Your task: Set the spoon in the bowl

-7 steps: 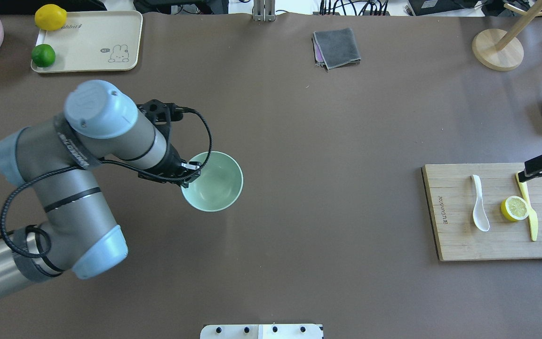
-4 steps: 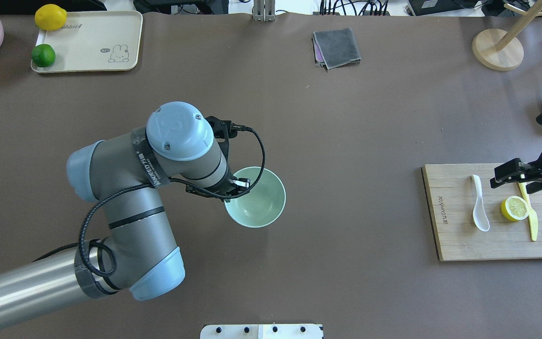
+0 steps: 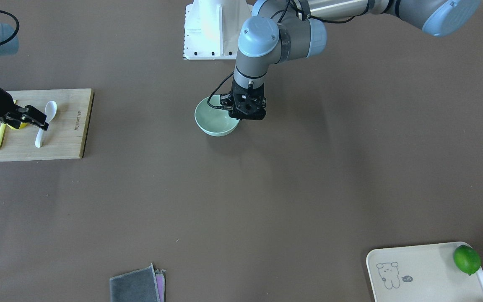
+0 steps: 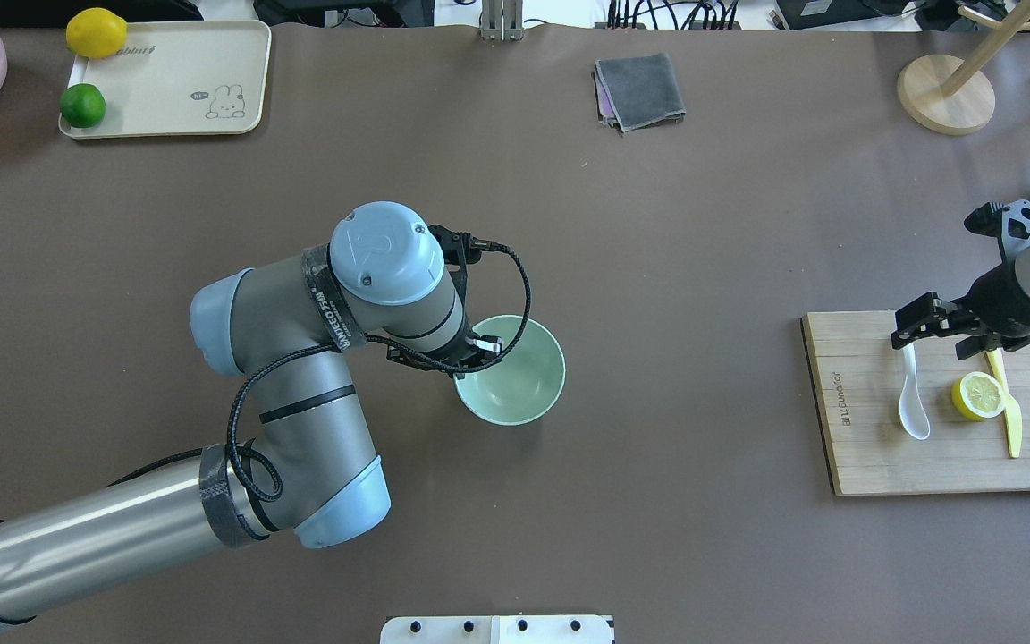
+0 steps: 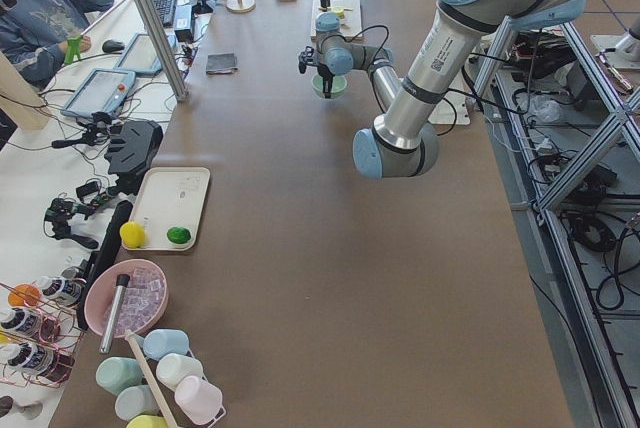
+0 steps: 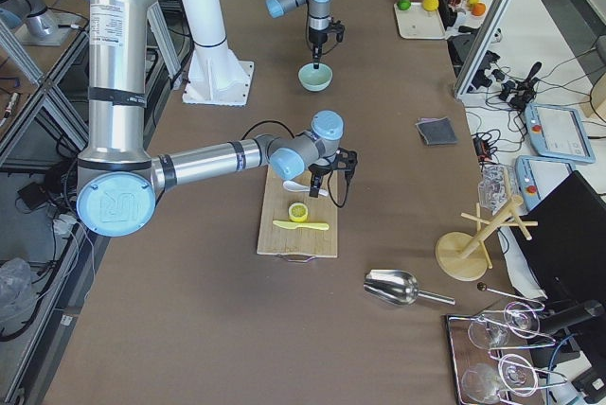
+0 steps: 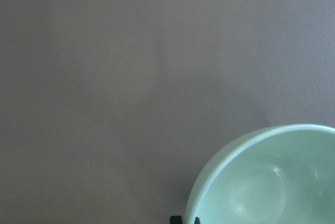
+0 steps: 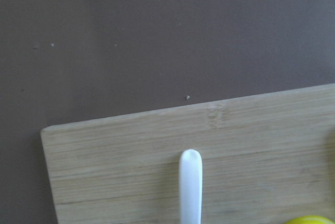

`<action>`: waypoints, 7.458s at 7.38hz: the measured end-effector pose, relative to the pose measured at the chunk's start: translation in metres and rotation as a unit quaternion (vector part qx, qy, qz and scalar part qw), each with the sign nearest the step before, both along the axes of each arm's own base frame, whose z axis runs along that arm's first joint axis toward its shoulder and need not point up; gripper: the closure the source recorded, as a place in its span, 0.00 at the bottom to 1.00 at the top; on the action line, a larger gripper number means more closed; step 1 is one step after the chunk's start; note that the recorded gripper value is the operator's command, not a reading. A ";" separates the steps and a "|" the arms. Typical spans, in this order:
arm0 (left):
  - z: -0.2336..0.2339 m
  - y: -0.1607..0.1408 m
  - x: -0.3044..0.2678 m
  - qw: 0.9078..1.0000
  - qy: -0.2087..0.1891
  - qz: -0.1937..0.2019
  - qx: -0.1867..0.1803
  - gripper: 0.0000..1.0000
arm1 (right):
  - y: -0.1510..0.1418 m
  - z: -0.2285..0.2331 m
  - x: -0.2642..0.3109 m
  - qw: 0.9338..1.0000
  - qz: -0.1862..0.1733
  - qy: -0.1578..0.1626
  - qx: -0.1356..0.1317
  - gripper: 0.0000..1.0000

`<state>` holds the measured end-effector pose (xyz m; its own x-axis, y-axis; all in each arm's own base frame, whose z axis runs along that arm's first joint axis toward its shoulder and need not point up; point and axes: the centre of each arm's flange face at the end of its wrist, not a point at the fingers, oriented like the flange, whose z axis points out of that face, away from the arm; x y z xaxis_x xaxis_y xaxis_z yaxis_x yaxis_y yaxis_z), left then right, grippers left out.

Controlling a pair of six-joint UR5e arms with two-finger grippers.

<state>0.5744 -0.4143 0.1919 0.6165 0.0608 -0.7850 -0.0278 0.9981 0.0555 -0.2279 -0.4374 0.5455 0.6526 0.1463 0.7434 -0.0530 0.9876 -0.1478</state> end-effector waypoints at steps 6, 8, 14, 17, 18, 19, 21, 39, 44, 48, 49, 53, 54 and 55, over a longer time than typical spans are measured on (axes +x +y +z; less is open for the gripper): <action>0.002 0.005 0.006 1.000 0.003 0.005 0.001 0.87 | 0.007 0.017 -0.024 1.000 -0.018 0.014 -0.011 0.73; 0.003 0.007 0.007 1.000 0.003 0.007 0.001 0.39 | 0.007 0.018 -0.025 1.000 -0.018 0.016 -0.013 0.88; -0.012 0.012 -0.032 0.999 0.028 -0.004 0.015 0.03 | 0.007 -0.005 -0.026 1.000 -0.017 0.001 -0.001 1.00; 0.034 -0.004 -0.172 0.996 0.016 0.015 0.082 0.03 | -0.020 -0.112 -0.079 0.998 0.037 -0.050 -0.005 1.00; 0.054 -0.014 -0.211 0.995 0.006 0.026 0.093 0.03 | -0.022 -0.153 -0.112 0.996 0.059 -0.063 -0.017 1.00; 0.078 -0.027 -0.248 0.995 -0.002 0.035 0.099 0.03 | -0.021 -0.195 -0.146 0.994 0.078 -0.071 -0.030 1.00; 0.133 -0.048 -0.321 0.994 -0.008 0.055 0.095 0.03 | -0.013 -0.276 -0.216 0.991 0.108 -0.061 -0.048 1.00; 0.318 -0.095 -0.541 0.982 -0.082 0.087 0.144 0.03 | -0.033 -0.153 0.021 0.998 0.041 -0.003 0.038 0.00; 0.377 -0.059 -0.614 0.990 -0.083 0.049 0.104 0.02 | 0.014 -0.008 0.194 0.994 -0.031 0.034 0.101 0.00; 0.391 -0.035 -0.638 0.996 -0.018 0.018 0.082 0.02 | 0.020 0.014 0.210 0.992 -0.047 0.038 0.108 0.00; 0.397 -0.028 -0.644 0.997 -0.015 0.012 0.077 0.02 | 0.013 0.009 0.210 0.992 -0.047 0.037 0.108 0.00; 0.414 -0.008 -0.649 0.996 -0.026 0.026 0.086 0.02 | -0.013 -0.006 0.214 0.993 -0.037 0.043 0.101 0.00; 0.412 -0.010 -0.652 0.995 -0.042 0.027 0.090 0.02 | -0.015 -0.004 0.217 0.994 -0.032 0.043 0.097 0.00; 0.408 -0.014 -0.654 0.994 -0.054 0.027 0.095 0.02 | -0.016 0.005 0.225 0.995 -0.024 0.044 0.088 0.00</action>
